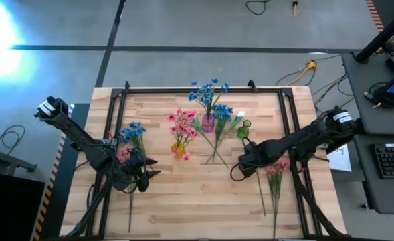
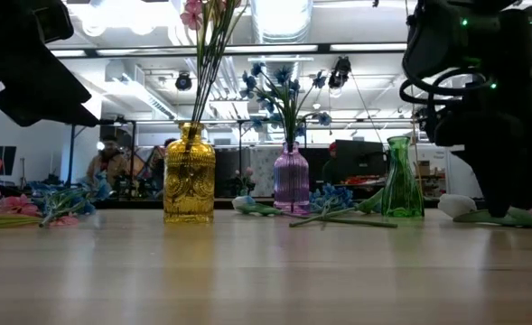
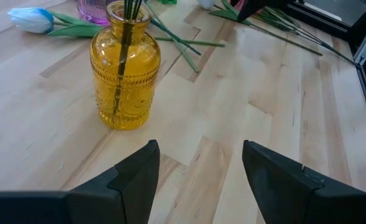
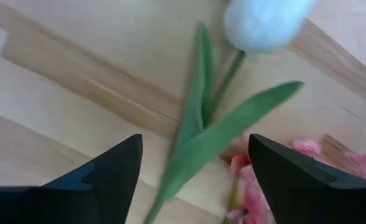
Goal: Sort flowers into vase by color
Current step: Put the bottom white right flower into the green flower vase
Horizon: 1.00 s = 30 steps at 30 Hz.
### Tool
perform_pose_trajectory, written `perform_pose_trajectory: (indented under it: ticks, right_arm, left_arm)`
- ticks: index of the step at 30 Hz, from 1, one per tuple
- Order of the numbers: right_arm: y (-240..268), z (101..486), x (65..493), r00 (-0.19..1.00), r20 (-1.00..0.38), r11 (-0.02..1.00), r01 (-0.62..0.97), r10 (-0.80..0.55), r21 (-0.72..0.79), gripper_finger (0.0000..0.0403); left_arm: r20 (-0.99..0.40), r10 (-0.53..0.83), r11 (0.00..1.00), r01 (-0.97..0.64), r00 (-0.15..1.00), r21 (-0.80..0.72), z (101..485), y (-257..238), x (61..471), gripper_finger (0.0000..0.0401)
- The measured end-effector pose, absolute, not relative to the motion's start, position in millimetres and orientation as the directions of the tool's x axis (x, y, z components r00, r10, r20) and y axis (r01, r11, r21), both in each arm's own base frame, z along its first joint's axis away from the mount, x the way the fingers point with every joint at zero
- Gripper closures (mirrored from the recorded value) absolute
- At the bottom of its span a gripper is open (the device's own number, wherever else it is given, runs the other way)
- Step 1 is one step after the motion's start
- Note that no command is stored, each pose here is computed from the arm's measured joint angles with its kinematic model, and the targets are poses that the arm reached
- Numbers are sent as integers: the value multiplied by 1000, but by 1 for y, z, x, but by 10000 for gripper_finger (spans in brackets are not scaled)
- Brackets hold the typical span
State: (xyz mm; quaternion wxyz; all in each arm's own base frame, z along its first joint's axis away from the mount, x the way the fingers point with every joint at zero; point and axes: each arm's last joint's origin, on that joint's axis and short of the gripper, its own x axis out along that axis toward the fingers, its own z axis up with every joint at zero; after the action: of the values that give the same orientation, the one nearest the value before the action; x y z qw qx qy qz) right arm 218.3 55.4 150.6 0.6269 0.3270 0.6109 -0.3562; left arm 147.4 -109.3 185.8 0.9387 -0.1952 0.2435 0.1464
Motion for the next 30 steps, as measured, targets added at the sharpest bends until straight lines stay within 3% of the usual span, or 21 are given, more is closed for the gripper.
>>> perform_pose_trajectory:
  ticks: [10, 24, 30]
  right_arm:
    - [57, 140, 228, 19, -999, 561, 828, -42, -8, 194]
    - [58, 137, 234, 63, -997, 593, 805, -40, 28, 381]
    - [56, 154, 230, 142, -988, 600, 796, -53, 82, 388]
  left_arm:
    - [-515, 180, 883, -369, 838, -291, 186, -109, 147, 184]
    - [-504, 207, 881, -383, 839, -277, 186, -108, 148, 184]
    - [-503, 207, 881, -383, 839, -277, 186, -108, 148, 184]
